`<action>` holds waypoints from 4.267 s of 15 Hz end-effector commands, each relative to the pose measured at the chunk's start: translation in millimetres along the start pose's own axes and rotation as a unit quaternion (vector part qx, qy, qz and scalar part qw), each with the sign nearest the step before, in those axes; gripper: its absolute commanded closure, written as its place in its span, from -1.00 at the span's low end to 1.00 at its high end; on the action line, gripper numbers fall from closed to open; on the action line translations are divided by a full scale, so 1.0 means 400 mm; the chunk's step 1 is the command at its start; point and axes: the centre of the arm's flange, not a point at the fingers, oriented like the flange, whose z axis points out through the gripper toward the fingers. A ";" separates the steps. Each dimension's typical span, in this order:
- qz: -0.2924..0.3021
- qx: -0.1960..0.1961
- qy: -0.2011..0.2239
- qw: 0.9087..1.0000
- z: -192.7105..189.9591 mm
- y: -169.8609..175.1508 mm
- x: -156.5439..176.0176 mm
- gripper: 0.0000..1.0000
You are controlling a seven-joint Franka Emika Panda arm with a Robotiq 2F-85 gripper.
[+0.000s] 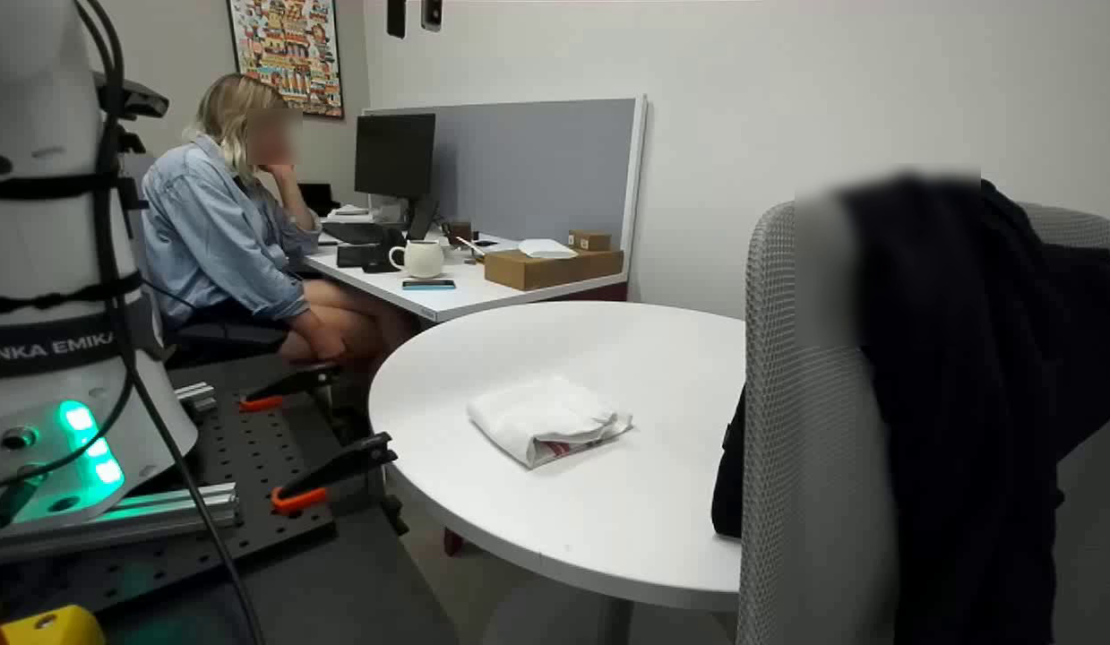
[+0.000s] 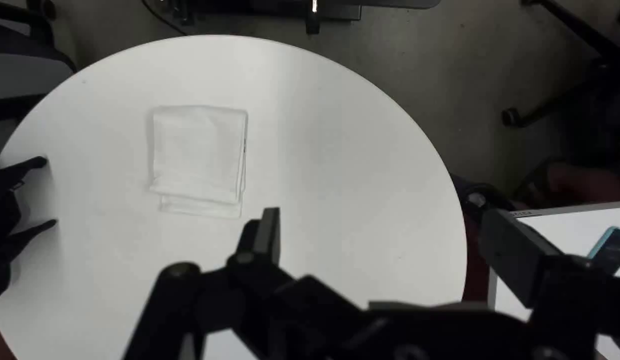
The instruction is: Use the white and red towel to wipe the table top
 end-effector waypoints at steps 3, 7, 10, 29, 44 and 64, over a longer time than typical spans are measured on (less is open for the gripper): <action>0.033 0.004 0.026 0.999 0.034 0.003 0.017 -1.00; 0.105 0.015 0.068 0.992 0.149 0.050 0.064 -1.00; 0.186 0.010 0.099 0.978 0.275 0.113 0.103 -1.00; 0.444 -0.042 0.083 0.891 0.923 0.420 0.177 -1.00; 0.479 -0.012 0.106 0.871 1.132 0.412 0.245 -0.20; 0.313 0.045 0.027 0.948 1.219 0.256 0.361 0.95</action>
